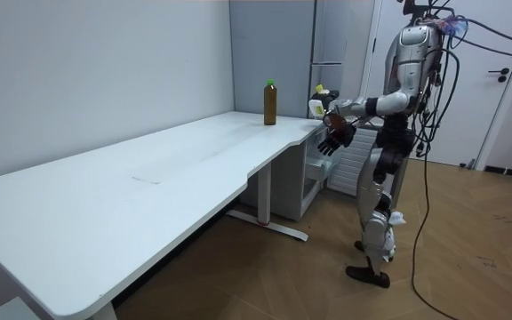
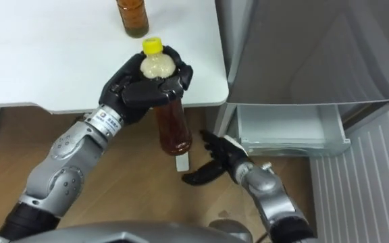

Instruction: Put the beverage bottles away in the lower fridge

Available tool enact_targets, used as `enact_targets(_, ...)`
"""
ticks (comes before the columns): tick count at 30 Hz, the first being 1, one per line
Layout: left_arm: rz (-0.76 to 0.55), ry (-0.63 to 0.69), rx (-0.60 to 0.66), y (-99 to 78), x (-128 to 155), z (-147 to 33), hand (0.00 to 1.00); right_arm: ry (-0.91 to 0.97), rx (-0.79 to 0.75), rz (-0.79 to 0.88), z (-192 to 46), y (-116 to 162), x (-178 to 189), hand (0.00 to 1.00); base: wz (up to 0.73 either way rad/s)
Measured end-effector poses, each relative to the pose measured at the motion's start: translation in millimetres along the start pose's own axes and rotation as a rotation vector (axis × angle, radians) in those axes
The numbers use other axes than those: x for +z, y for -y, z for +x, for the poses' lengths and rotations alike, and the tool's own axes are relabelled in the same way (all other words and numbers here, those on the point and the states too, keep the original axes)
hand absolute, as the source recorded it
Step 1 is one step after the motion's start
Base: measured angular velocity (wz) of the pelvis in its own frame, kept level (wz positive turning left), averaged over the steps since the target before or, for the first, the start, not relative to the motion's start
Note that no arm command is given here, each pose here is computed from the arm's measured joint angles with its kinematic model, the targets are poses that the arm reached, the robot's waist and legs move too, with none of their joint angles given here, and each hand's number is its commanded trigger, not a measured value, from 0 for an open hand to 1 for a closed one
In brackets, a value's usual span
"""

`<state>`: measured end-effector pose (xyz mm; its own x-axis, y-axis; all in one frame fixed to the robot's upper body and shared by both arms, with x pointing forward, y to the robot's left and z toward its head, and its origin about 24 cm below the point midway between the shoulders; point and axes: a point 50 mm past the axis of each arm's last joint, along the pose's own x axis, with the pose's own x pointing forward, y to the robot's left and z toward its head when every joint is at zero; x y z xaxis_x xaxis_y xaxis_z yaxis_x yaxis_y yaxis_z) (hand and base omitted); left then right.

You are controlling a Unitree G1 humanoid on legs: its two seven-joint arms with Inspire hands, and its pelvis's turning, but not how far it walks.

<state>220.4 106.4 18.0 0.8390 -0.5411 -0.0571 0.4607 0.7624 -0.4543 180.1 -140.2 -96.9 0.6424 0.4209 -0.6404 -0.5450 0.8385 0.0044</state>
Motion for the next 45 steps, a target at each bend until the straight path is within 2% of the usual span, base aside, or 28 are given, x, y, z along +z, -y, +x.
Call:
enact_targets(15,0.023,-0.041,-0.034,-1.6,-6.7,-9.4,1.00,0.105,0.242,-0.017,-9.4,-17.2,19.0,0.00,0.04)
enact_targets(23,0.173,-0.078,-0.040,-0.1,-9.6,-9.5,1.00,0.186,0.342,-0.100,-16.8,-17.7,41.3,0.00,0.00)
enact_targets(29,0.186,-0.103,-0.069,4.5,-14.4,-9.9,1.00,0.163,0.381,-0.120,-21.9,-15.3,38.1,0.00,0.00)
enact_targets(37,0.192,-0.062,-0.079,6.4,-11.2,-9.4,1.00,0.222,0.359,-0.113,-26.0,-11.1,51.0,0.00,0.00)
enact_targets(45,0.192,-0.043,-0.083,7.4,-10.0,-9.5,1.00,0.280,0.375,-0.004,-27.2,-10.7,54.7,0.00,0.00)
